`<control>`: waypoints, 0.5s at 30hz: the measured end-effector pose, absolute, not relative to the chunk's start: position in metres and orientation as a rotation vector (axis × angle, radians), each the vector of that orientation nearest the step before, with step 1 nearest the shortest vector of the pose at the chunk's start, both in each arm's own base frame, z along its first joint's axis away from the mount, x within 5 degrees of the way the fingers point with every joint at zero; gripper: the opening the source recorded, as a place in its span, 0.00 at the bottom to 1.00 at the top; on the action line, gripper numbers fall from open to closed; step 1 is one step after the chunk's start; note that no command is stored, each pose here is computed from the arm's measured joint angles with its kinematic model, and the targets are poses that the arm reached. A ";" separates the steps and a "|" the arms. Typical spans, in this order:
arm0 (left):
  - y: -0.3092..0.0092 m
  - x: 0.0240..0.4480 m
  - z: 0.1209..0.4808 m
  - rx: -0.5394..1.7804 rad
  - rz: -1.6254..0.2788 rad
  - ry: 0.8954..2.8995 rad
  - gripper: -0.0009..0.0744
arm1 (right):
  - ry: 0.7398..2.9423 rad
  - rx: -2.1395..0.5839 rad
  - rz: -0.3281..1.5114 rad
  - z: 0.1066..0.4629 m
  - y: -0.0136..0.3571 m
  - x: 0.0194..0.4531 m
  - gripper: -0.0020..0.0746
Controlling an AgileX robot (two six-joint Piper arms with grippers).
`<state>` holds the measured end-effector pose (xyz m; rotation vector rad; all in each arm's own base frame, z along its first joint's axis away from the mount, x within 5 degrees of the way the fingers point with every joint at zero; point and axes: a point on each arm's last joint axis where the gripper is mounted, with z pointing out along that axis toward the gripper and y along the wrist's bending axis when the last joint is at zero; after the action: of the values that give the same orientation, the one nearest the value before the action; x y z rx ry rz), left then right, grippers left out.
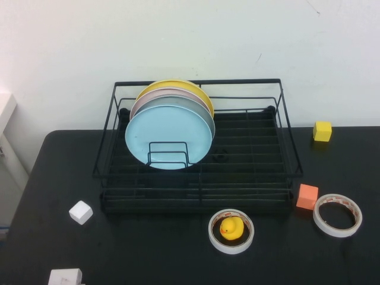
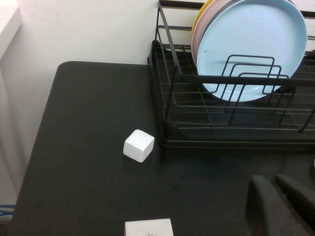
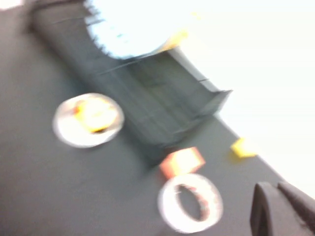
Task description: Place plate on rack
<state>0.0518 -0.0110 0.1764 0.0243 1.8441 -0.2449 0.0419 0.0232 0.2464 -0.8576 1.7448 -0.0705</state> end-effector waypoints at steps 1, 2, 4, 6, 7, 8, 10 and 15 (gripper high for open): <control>-0.011 0.052 0.176 0.024 -0.245 1.844 0.01 | 1.717 -0.801 -0.109 0.243 0.021 0.041 0.03; -0.011 0.052 0.176 0.024 -0.245 1.844 0.01 | 1.689 -0.746 -0.145 0.238 0.018 0.041 0.03; -0.011 0.052 0.176 0.024 -0.245 1.844 0.01 | 1.651 -0.661 -0.204 0.229 0.015 0.042 0.03; -0.011 0.052 0.176 0.024 -0.245 1.844 0.01 | 1.646 -0.593 -0.243 0.215 0.012 0.047 0.03; -0.011 0.052 0.176 0.024 -0.245 1.846 0.01 | 1.641 -0.550 -0.253 0.209 0.011 0.049 0.03; -0.011 0.052 0.176 0.024 -0.245 1.846 0.01 | 1.640 -0.507 -0.255 0.202 0.009 0.052 0.03; -0.011 0.052 0.176 0.024 -0.245 1.846 0.01 | 1.633 -0.430 -0.250 0.193 0.007 0.055 0.03; -0.011 0.052 0.176 0.024 -0.245 1.846 0.01 | 1.633 -0.410 -0.253 0.188 0.006 0.056 0.03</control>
<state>0.0518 -0.0110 0.1762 0.0244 1.8457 -0.2448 0.0559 0.0064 0.1884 -0.4100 1.6334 -0.2535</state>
